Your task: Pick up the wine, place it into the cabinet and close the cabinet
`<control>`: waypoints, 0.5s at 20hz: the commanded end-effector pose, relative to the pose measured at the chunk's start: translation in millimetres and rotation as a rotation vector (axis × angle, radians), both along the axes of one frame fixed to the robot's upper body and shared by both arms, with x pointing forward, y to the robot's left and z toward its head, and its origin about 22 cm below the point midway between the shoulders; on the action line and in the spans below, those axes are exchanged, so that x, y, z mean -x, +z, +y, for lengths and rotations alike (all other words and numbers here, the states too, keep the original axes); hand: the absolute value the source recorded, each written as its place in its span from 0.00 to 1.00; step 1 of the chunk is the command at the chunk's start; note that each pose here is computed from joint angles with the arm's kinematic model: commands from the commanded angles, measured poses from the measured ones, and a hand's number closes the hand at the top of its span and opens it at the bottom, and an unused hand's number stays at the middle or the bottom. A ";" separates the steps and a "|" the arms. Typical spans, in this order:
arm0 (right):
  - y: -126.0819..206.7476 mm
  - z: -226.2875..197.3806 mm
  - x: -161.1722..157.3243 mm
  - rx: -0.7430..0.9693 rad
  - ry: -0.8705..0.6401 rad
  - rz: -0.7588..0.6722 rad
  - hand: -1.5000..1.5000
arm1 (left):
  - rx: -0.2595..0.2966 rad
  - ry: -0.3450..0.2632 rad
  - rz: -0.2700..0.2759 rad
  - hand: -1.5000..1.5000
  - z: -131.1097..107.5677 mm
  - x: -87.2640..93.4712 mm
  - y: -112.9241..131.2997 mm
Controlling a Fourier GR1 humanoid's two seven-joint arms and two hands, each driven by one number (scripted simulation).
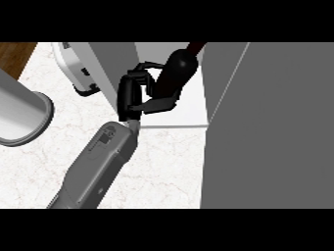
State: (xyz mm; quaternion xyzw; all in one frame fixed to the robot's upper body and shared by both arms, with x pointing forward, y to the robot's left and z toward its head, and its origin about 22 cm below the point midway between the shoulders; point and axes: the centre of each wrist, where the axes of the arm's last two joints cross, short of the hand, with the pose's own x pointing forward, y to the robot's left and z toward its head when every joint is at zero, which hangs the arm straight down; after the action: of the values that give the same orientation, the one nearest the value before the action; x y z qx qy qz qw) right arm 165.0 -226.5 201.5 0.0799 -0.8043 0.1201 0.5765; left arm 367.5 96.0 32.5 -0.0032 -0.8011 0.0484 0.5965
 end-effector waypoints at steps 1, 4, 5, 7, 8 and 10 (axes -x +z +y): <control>7.4 -8.0 37.3 -0.048 0.047 -0.041 0.00 | -0.025 0.007 0.024 1.00 -1.0 -9.8 -4.3; 3.4 -1.2 28.3 -0.034 0.071 -0.035 0.00 | -0.055 0.020 0.034 1.00 -5.6 -19.3 -9.4; 5.2 -16.9 16.8 -0.050 0.045 -0.047 0.00 | -0.033 0.010 0.048 1.00 -5.7 -25.4 6.0; 7.7 4.5 16.4 -0.048 0.043 -0.021 0.00 | -0.025 0.037 0.043 1.00 -9.2 -32.8 5.8; 9.6 1.9 23.5 -0.064 0.064 -0.037 0.00 | -0.047 0.048 0.041 1.00 -5.4 -35.6 1.0; 15.4 -10.6 26.7 -0.044 0.048 -0.044 0.00 | -0.054 0.057 0.016 1.00 -4.2 -37.0 5.5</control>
State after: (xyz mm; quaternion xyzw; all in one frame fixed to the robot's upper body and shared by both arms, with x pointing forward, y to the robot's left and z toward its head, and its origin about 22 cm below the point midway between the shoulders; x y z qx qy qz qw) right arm 165.8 -227.3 200.7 0.0818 -0.8040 0.1206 0.5765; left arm 395.9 92.1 31.7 0.0234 -0.7926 0.0415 0.6079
